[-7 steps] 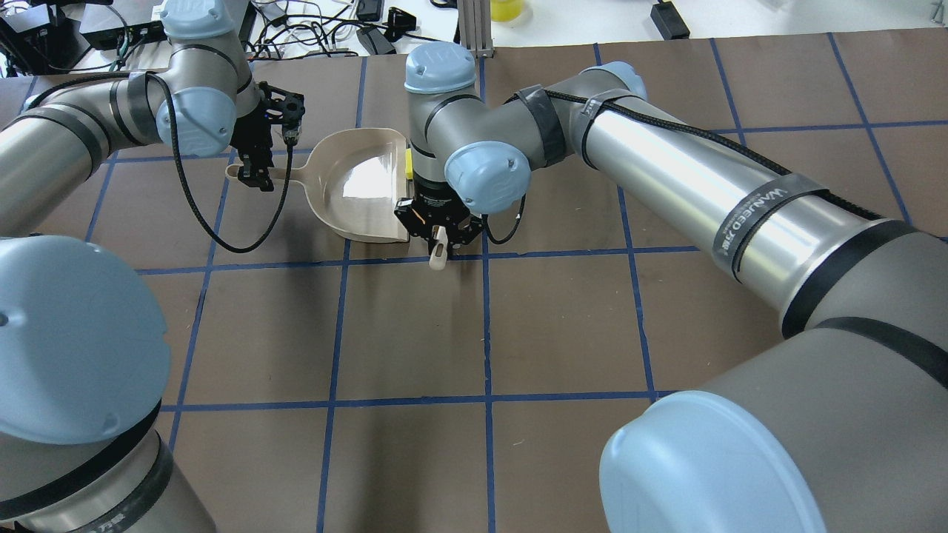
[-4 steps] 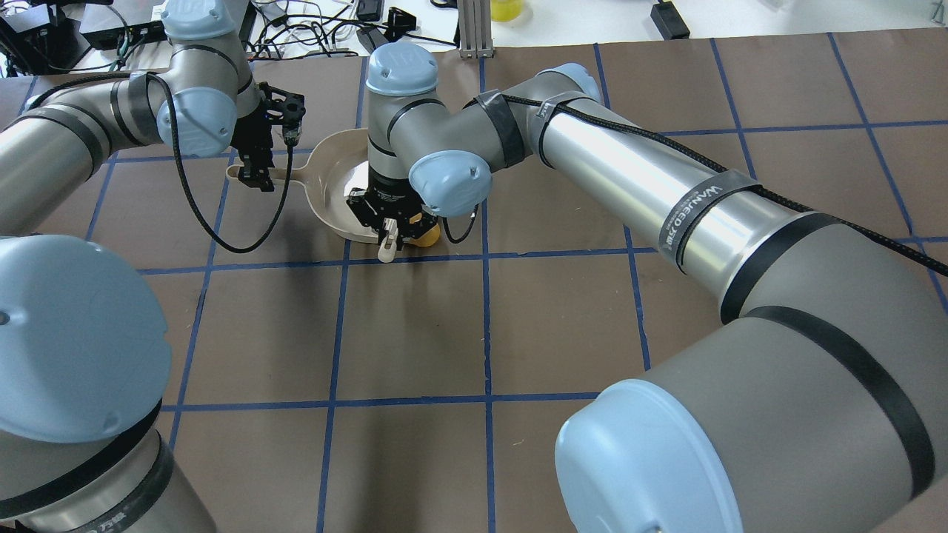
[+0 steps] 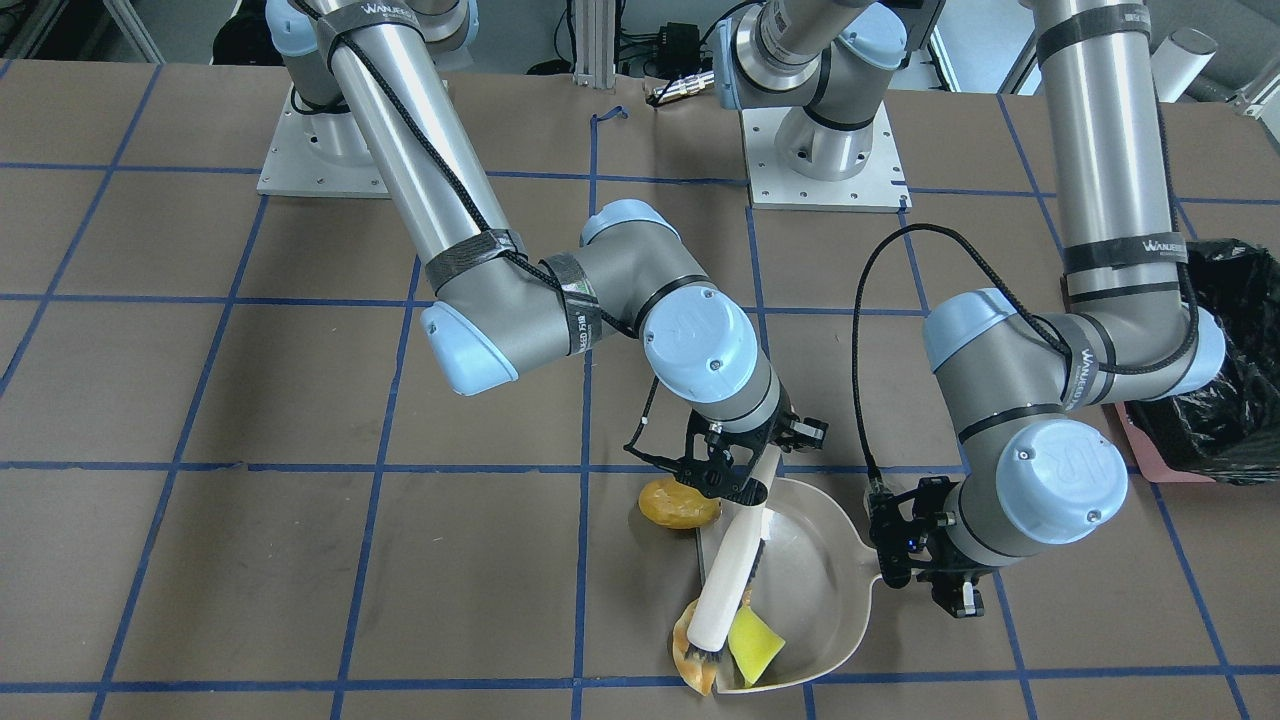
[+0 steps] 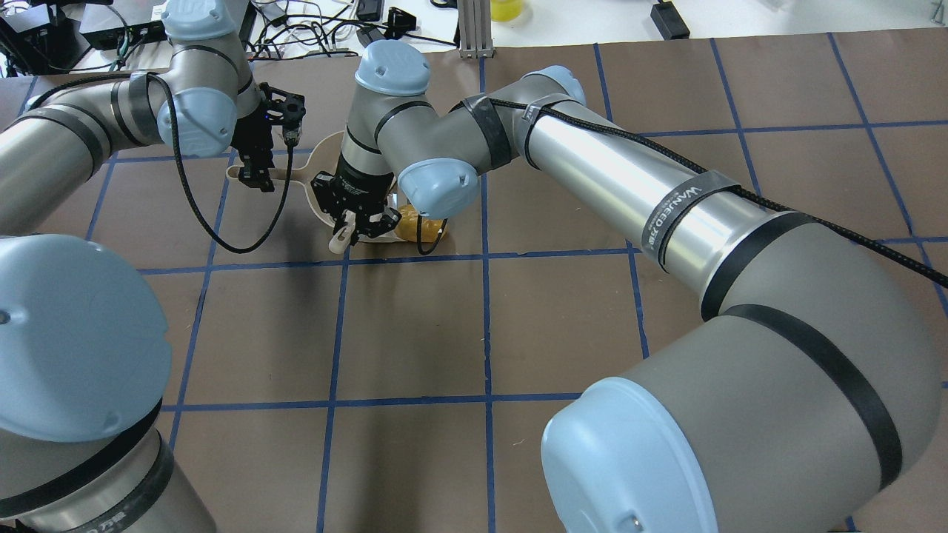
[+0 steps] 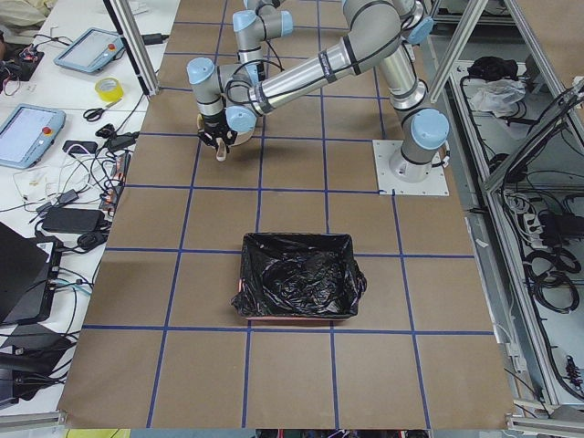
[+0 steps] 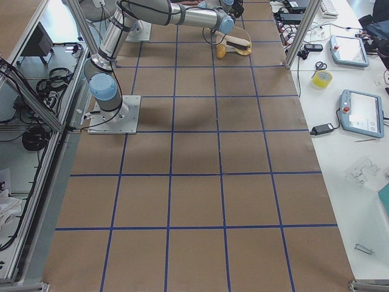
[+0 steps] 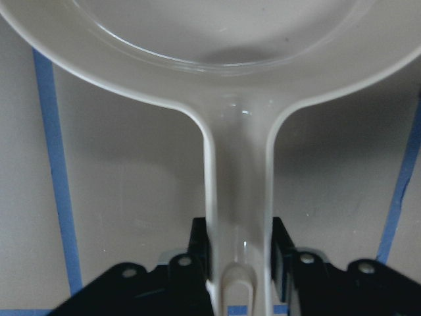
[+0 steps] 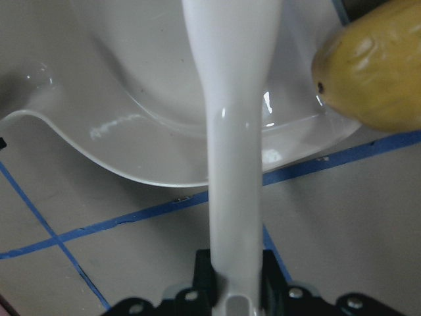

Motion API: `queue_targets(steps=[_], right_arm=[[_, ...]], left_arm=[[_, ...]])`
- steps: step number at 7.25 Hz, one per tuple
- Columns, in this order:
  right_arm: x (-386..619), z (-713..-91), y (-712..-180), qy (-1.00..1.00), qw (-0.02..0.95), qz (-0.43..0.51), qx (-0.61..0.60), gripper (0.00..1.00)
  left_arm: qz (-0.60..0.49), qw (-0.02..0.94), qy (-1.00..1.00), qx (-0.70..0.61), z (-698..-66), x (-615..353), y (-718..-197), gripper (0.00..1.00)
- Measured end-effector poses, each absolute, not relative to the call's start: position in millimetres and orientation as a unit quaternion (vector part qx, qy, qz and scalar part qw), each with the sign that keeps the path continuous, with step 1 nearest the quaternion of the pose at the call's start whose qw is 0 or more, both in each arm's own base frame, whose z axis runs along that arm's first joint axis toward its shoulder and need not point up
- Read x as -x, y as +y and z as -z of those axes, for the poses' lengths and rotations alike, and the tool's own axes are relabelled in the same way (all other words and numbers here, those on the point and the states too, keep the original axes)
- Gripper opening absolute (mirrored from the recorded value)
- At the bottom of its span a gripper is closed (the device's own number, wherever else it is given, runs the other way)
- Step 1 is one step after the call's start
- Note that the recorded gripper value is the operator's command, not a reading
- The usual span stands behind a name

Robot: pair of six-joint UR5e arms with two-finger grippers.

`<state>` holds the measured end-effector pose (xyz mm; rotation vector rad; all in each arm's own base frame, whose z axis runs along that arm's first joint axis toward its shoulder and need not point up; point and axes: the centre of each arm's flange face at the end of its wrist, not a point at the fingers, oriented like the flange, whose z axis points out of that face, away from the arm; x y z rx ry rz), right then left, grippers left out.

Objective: Sweep and dump trash into bin
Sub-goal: 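Sweep the toys with the brush toward the dustpan held by the left gripper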

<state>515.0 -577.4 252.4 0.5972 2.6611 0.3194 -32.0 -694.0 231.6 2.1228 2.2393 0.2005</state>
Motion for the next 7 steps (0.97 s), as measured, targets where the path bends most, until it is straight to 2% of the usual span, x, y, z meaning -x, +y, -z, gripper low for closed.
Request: queue_targets(steps=[2, 7], right_arm=[[-516.2, -266.2, -576.4, 0.945, 0.194, -0.118, -0.233, 0.00], [-452.8, -320.4, -557.7, 0.981, 0.054, -0.117, -0.147, 0.00]], left_arm=[[-0.065, 0.025, 0.724, -0.687, -231.5, 32.3, -693.8, 0.07], [-0.065, 0.024, 0.720, -0.691, -231.1, 34.0, -693.8, 0.07]])
